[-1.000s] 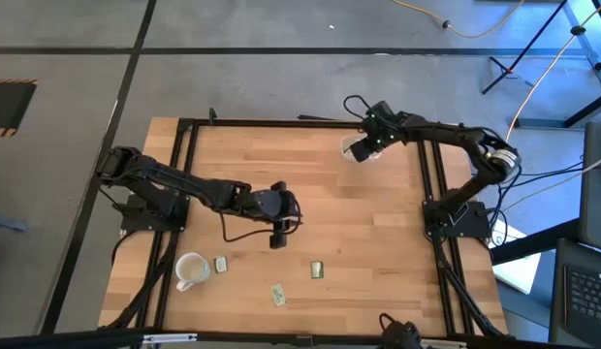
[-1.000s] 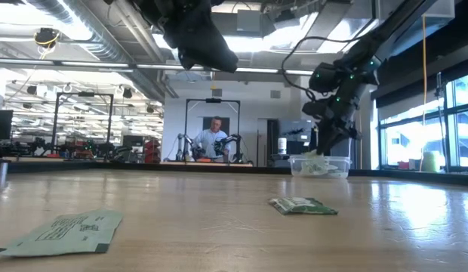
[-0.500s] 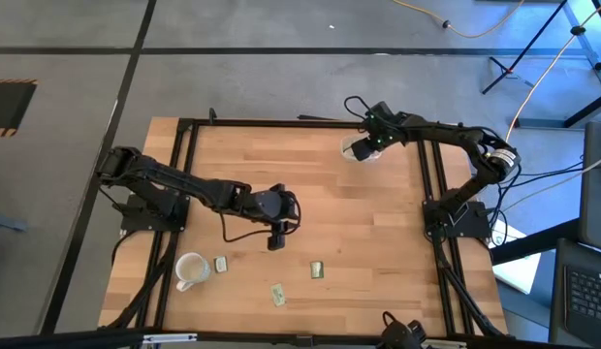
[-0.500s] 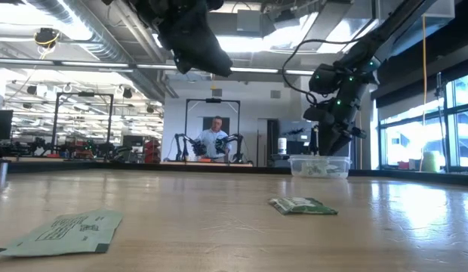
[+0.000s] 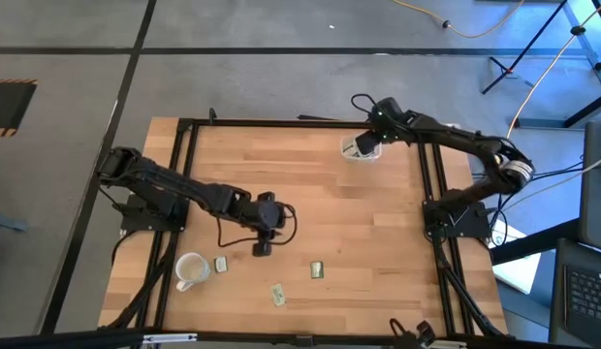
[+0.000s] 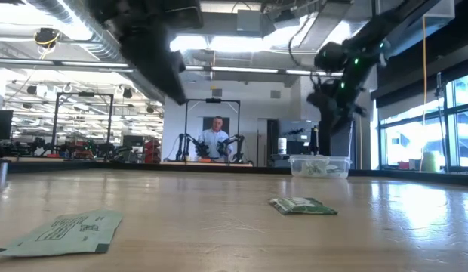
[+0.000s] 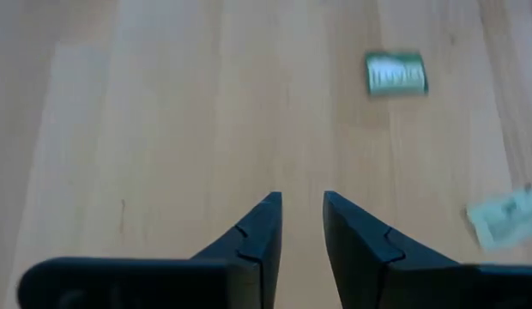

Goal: Pick and place Stevia / Truvia into bins
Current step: Put the dark green truvia packet into the transparent container

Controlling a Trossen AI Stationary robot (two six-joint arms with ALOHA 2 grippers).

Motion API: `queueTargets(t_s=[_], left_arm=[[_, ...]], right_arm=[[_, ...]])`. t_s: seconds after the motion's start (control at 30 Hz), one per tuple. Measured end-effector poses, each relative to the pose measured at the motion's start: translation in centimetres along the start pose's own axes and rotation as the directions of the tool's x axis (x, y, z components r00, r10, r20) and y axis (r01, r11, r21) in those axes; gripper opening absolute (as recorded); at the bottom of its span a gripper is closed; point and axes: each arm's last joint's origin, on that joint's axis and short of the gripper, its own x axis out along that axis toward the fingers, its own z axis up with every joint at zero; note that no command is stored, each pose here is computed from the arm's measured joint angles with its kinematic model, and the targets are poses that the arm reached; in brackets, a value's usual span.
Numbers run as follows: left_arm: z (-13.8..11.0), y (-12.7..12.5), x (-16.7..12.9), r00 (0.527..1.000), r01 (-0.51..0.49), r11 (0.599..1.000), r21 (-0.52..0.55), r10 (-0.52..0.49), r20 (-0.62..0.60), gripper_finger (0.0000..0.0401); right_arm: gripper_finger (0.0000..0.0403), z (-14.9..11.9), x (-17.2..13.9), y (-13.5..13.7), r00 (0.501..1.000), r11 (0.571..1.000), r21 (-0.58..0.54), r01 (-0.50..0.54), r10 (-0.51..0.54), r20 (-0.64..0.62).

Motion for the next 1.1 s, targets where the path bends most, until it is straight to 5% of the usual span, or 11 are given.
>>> queueTargets(t_s=[0.23, 0.6, 0.8, 1.1], left_arm=[[-1.1, -2.1, -0.3, 0.998, 0.003, 0.999, 0.045, 0.0, -0.055, 0.0067], [-5.0, -5.8, -1.5, 0.953, -0.022, 0.995, -0.1, -0.01, -0.304, 0.0063], [-6.8, -6.6, -2.3, 0.902, -0.113, 0.972, -0.204, 0.014, -0.431, 0.0063], [-7.4, -6.7, -2.5, 0.856, -0.12, 0.968, -0.22, -0.012, -0.517, 0.008]], right_arm=[[0.0138, -0.4, -4.7, 3.7, 0.984, 0.983, -0.141, -0.114, 0.132, 0.123], [0.0138, -3.7, -8.1, 10.7, 0.929, 0.875, -0.381, -0.298, 0.357, 0.093], [0.0138, -4.1, -8.7, 11.8, 0.911, 0.86, -0.387, -0.334, 0.399, 0.102], [0.0138, -3.9, -8.8, 12.0, 0.897, 0.862, -0.367, -0.349, 0.42, 0.135]])
